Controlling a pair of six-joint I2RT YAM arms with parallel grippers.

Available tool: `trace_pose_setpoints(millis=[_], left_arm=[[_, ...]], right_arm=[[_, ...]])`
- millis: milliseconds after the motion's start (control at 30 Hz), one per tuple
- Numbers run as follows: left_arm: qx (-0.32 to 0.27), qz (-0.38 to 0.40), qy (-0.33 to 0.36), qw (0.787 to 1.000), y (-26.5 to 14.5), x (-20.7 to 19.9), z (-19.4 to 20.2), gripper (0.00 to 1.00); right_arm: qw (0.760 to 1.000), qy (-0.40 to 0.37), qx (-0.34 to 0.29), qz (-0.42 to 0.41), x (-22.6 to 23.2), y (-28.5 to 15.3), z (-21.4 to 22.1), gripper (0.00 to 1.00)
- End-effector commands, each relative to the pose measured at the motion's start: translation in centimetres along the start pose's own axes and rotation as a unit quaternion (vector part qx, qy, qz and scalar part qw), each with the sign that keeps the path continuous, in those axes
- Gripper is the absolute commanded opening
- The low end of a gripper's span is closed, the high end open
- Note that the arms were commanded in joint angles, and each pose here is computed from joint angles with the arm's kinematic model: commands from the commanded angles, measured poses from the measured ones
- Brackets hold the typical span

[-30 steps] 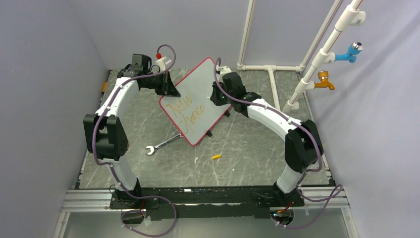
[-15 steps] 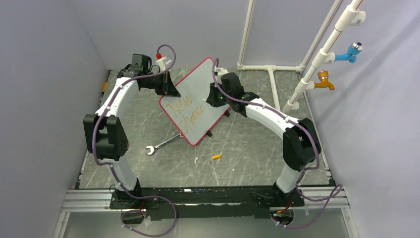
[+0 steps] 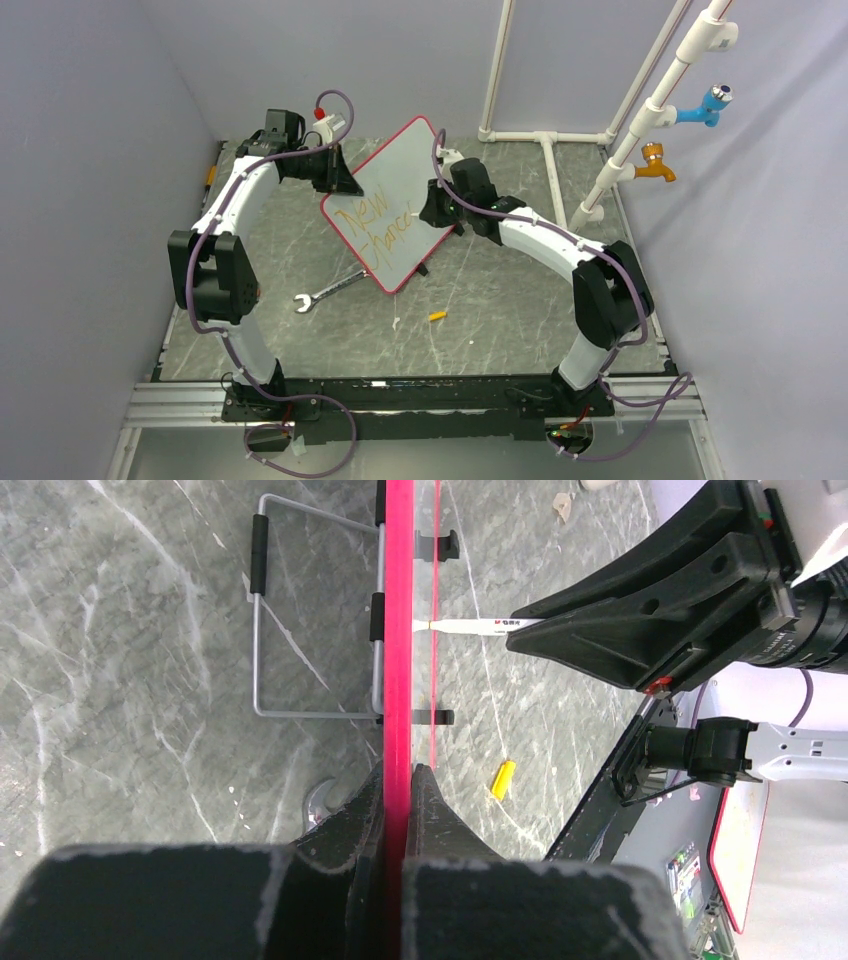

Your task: Write a sentence on the whiteboard

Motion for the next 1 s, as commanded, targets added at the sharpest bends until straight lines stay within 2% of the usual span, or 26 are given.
trace_pose_setpoints(millis=[0,467,967], left_arm=[[-0.019,-0.053,0.044,0.997,-0.9,0.0,-0.3,0.0],[-0.018,-0.055,0.044,0.997,-0.8,0.1,-0.3,0.0],[-0.019,-0.055,0.044,0.997,-0.9,0.1,-0.3,0.0]], right_arm=[[1.0,0.004,-0.008,-0.009,0.4,-0.3,0.3,0.0],[0.998,0.016,-0.008,0.065,-1.5,-0.1,-0.6,0.0],[1.0,0.016,0.016,0.014,0.0,0.0,1.7,0.0]])
Point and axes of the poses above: each gripper's point midway between its finger pads, its own y axis out along the fingers, its own x axis along the line the jaws close on, z = x × y, the point moved 10 cm from there along -y, back along the fingers, and after that the axes turned 6 degrees about -y, right-handed, at the moved point
